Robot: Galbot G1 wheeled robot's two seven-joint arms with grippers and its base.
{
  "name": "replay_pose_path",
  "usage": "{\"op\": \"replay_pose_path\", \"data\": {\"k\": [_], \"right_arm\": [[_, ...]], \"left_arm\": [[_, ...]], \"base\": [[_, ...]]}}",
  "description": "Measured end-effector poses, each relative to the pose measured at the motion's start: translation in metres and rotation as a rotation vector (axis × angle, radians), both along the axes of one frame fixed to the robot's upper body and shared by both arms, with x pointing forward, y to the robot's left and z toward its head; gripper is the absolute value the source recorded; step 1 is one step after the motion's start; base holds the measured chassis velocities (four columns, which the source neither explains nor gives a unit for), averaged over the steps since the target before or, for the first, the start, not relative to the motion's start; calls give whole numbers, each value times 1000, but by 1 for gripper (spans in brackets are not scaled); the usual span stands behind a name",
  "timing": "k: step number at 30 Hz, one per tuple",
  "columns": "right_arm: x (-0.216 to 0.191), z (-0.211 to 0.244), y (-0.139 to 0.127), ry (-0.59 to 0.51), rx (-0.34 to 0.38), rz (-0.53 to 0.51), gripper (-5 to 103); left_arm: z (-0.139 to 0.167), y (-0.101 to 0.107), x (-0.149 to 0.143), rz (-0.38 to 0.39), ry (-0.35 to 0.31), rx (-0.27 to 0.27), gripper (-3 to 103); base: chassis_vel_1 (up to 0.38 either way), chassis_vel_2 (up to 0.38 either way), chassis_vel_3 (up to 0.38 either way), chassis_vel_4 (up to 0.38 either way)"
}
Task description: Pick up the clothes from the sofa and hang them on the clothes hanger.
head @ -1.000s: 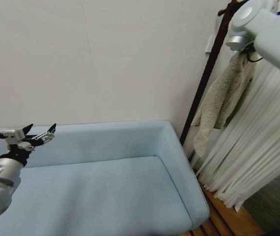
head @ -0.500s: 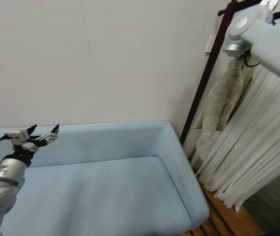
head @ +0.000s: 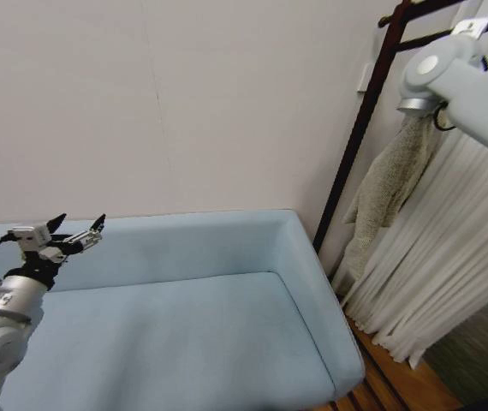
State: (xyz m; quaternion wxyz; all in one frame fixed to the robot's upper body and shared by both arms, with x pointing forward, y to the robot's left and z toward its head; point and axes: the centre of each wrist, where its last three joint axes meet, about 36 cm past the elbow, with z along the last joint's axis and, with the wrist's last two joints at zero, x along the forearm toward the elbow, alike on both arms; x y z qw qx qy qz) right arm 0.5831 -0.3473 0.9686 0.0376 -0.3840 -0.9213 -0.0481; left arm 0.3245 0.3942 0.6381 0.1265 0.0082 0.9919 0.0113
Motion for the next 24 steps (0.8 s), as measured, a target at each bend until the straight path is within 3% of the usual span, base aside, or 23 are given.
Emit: {"op": "replay_pose_path", "data": {"k": [1,4,6,8,16,24], "right_arm": [[0,0,0,0,0,0,62],[-17,-9,-3,2,-19,35,79],[-22,-12,-4,1,-24,43,79],[-42,-22,-8,-11,-29,70,94],[-98,-58,-35,-26,-42,162,100],[-183,-123,-42,-64,-259,347,100]], "left_arm": [[0,0,0,0,0,0,100],[-1,-1,-1,-2,2,2,100],[-1,-1,-1,-2,4,2,100],[-2,-1,-3,1,7,4,100],[-4,1,-9,15,11,7,100],[-11,0,-11,13,21,1,100]], "base": [[0,0,0,0],[0,0,0,0],[0,0,0,0],[0,0,0,0],[0,0,0,0],[0,0,0,0]]}}
